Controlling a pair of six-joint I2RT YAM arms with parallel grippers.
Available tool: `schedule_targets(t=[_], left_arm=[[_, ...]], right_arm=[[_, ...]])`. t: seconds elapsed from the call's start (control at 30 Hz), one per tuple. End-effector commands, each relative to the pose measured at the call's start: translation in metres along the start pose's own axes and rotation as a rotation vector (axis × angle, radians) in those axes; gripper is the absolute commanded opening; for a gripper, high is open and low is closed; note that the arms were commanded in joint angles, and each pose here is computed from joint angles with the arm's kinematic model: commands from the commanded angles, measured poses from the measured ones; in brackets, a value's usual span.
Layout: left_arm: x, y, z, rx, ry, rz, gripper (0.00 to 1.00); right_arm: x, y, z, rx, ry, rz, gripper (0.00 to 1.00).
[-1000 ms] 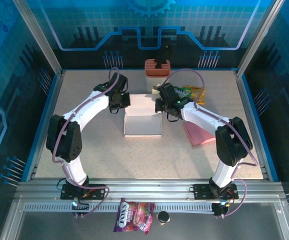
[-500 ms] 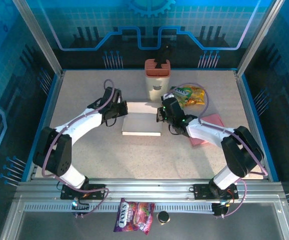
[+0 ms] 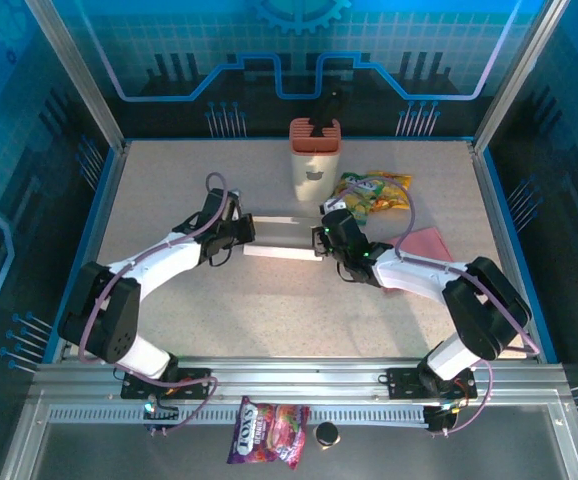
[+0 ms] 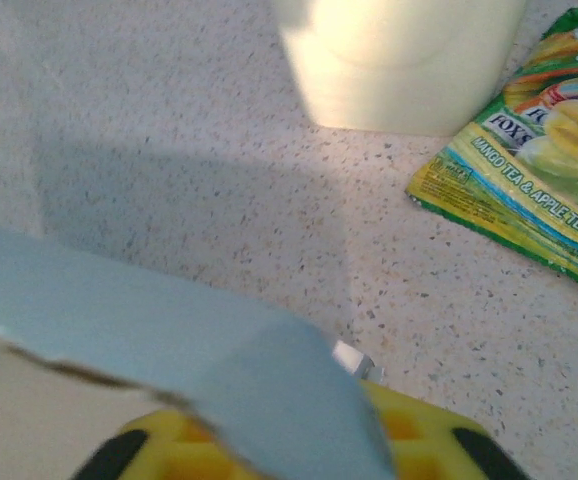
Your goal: Fold the paper box
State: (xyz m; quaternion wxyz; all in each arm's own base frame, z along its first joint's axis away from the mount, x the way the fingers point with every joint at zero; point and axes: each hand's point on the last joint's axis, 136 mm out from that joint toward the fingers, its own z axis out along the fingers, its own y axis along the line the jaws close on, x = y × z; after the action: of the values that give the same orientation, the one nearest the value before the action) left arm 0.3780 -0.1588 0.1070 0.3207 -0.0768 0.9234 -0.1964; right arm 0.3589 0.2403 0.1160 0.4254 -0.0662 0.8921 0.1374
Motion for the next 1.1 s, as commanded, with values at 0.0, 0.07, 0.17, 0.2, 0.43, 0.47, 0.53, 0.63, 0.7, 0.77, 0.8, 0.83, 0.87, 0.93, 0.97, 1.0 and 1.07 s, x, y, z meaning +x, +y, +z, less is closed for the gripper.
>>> schedule_targets(t=[0.0,0.07,0.17,0.2,0.43,0.47,0.53,0.63,0.7,0.77,0.8,0.83,0.87,0.93,0.97,1.0,1.07], left_arm=[[0.021,-0.01,-0.005,0.029,0.056,0.008,0.0],[0.024,-0.008,-0.007,0.007,0.049,0.016,0.0],[0.026,-0.006,-0.008,-0.016,0.039,0.02,0.0],[0.027,-0.006,-0.008,-0.021,0.037,0.022,0.0],[0.028,-0.001,-0.011,-0.072,0.013,0.029,0.0],[0.029,-0.001,-0.011,-0.076,0.011,0.032,0.0],[0.029,-0.001,-0.013,-0.083,0.005,0.035,0.0],[0.029,-0.002,-0.015,-0.087,-0.002,0.038,0.0],[0.03,-0.002,-0.016,-0.089,-0.005,0.043,0.0],[0.03,-0.004,-0.017,-0.089,-0.01,0.046,0.0],[0.031,-0.003,-0.017,-0.093,-0.01,0.048,0.0],[0.031,-0.004,-0.018,-0.094,-0.014,0.051,0.0],[0.031,-0.004,-0.019,-0.095,-0.017,0.053,0.0],[0.031,-0.005,-0.019,-0.1,-0.022,0.06,0.0],[0.032,-0.006,-0.02,-0.102,-0.025,0.064,0.0],[0.031,-0.006,-0.02,-0.108,-0.03,0.066,0.0],[0.033,-0.006,-0.021,-0.115,-0.036,0.07,0.0]], right_arm=[[-0.011,0.017,-0.022,-0.039,0.048,0.037,0.29],[-0.007,0.018,-0.032,-0.046,0.094,0.082,0.41],[0.005,0.016,-0.047,-0.054,0.17,0.181,0.55],[0.008,0.016,-0.052,-0.059,0.195,0.219,0.58],[0.015,0.016,-0.086,-0.102,0.281,0.399,0.72],[0.013,0.016,-0.09,-0.105,0.283,0.417,0.74],[0.008,0.016,-0.1,-0.117,0.29,0.458,0.75],[-0.001,0.014,-0.114,-0.122,0.293,0.538,0.75],[-0.006,0.013,-0.124,-0.121,0.29,0.629,0.75],[-0.014,0.012,-0.133,-0.126,0.271,0.735,0.75],[-0.018,0.012,-0.138,-0.127,0.261,0.806,0.74],[-0.023,0.012,-0.141,-0.126,0.251,0.879,0.74],[-0.026,0.012,-0.143,-0.122,0.246,0.937,0.73],[-0.029,0.012,-0.144,-0.085,0.249,1.082,0.69],[-0.032,0.014,-0.144,-0.078,0.25,1.136,0.67],[-0.038,0.016,-0.142,-0.076,0.238,1.191,0.66],[-0.05,0.02,-0.135,-0.063,0.217,1.251,0.66]])
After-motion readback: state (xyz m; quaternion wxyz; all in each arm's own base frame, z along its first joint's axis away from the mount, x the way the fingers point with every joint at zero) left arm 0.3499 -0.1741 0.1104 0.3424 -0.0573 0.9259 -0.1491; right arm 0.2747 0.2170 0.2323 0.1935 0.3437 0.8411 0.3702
